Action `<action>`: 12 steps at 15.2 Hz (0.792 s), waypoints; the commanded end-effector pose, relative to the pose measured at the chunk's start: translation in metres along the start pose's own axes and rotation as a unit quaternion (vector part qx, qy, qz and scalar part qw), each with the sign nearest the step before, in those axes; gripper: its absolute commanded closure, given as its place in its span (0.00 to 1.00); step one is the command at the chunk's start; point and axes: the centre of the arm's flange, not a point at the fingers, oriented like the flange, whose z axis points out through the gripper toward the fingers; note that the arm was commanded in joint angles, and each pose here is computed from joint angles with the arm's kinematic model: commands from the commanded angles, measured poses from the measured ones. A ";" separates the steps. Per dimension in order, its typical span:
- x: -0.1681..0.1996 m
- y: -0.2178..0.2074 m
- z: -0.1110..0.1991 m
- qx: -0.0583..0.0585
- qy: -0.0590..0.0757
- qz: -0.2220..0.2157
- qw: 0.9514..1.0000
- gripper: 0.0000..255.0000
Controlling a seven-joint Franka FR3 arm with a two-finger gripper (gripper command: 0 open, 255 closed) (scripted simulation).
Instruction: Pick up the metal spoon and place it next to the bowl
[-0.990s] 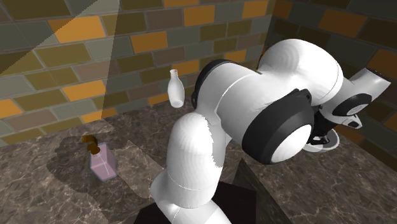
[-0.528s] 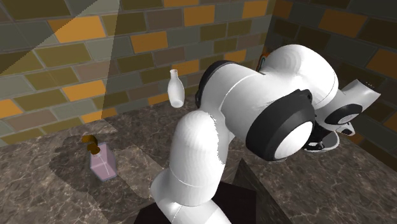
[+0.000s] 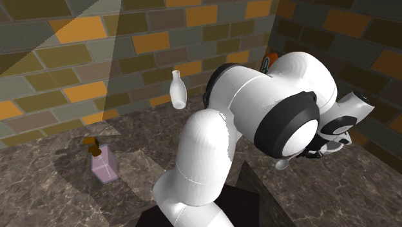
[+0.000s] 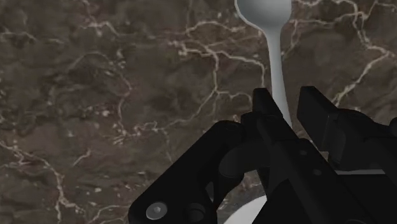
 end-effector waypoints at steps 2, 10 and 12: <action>0.002 0.002 0.016 0.000 0.000 0.000 1.000 1.00; 0.007 0.007 0.047 0.000 0.000 0.000 1.000 1.00; 0.007 0.007 0.047 0.000 0.000 0.000 1.000 1.00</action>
